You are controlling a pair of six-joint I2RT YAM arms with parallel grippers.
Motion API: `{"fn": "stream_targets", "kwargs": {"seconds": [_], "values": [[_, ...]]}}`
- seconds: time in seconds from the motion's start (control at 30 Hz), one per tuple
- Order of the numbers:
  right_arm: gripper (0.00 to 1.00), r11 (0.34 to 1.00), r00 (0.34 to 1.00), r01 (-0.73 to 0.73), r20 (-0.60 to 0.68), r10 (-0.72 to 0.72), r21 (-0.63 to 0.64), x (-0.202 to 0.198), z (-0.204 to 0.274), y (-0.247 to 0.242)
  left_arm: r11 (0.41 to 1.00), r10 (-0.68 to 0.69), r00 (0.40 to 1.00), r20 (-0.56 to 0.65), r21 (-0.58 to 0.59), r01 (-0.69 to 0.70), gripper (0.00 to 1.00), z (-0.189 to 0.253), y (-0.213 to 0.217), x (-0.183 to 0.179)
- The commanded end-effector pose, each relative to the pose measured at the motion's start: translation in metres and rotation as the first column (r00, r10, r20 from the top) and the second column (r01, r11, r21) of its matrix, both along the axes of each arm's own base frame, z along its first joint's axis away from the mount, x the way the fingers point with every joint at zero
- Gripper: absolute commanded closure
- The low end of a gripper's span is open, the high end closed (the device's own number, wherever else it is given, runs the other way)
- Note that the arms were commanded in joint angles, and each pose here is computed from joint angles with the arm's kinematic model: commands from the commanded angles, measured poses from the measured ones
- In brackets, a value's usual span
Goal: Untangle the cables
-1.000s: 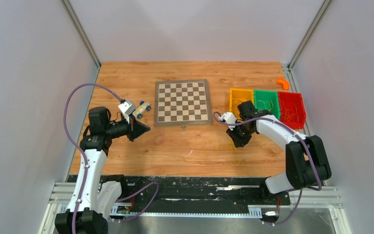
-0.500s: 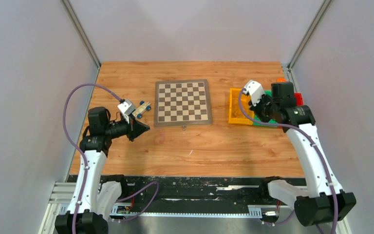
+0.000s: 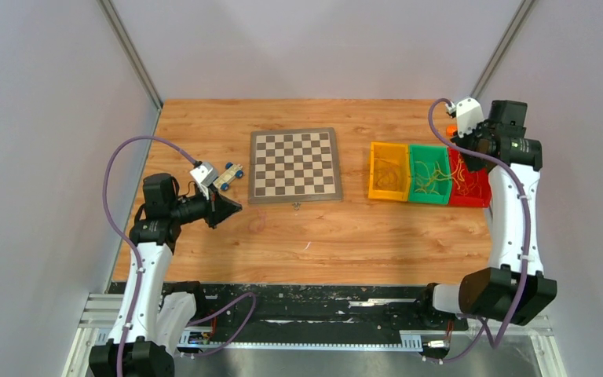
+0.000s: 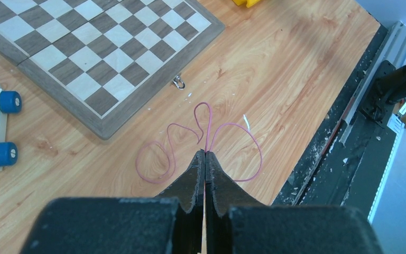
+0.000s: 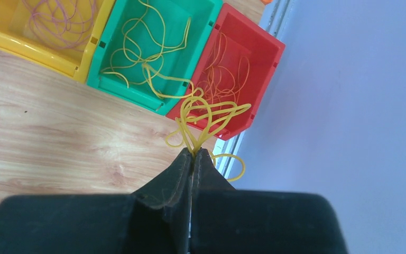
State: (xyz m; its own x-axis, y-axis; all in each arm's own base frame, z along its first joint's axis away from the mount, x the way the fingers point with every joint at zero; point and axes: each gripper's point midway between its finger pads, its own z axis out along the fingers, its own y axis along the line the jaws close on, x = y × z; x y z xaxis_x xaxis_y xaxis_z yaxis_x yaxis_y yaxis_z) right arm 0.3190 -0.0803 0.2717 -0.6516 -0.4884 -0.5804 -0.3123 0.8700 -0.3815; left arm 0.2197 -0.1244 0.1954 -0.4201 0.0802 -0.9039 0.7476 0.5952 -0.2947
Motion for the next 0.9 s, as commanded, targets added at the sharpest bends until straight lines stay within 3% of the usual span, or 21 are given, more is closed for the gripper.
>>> {"fn": "stream_targets", "kwargs": {"seconds": [0.0, 0.27, 0.43, 0.67, 0.77, 0.87], "values": [[1.00, 0.998, 0.999, 0.052, 0.014, -0.052, 0.030, 0.025, -0.005, -0.006, 1.000, -0.004, 0.999, 0.035, 0.000, 0.004, 1.00, 0.006, -0.001, 0.002], [1.00, 0.983, 0.992, 0.124, -0.049, -0.119, 0.135, 0.077, -0.060, -0.006, 1.000, -0.002, 1.000, 0.027, 0.001, 0.002, 1.00, 0.003, -0.001, 0.005], [1.00, 0.975, 0.990, 0.107, -0.116, -0.086, 0.195, 0.103, -0.108, 0.010, 1.000, -0.013, 1.000, 0.009, -0.013, 0.013, 1.00, 0.003, -0.003, 0.005], [1.00, 0.966, 0.958, 0.105, -0.283, -0.035, 0.237, 0.098, -0.184, 0.028, 0.998, -0.057, 0.998, -0.029, -0.037, 0.056, 1.00, -0.001, -0.009, -0.001], [0.85, 0.962, 0.944, 0.105, -0.330, -0.016, 0.252, 0.088, -0.197, 0.032, 0.997, -0.062, 0.997, -0.044, -0.040, 0.060, 1.00, -0.004, -0.011, 0.000], [0.62, 0.960, 0.953, 0.071, -0.303, 0.014, 0.270, 0.082, -0.172, 0.037, 0.995, -0.089, 0.995, -0.052, -0.046, 0.087, 1.00, 0.000, -0.018, -0.002]]}}
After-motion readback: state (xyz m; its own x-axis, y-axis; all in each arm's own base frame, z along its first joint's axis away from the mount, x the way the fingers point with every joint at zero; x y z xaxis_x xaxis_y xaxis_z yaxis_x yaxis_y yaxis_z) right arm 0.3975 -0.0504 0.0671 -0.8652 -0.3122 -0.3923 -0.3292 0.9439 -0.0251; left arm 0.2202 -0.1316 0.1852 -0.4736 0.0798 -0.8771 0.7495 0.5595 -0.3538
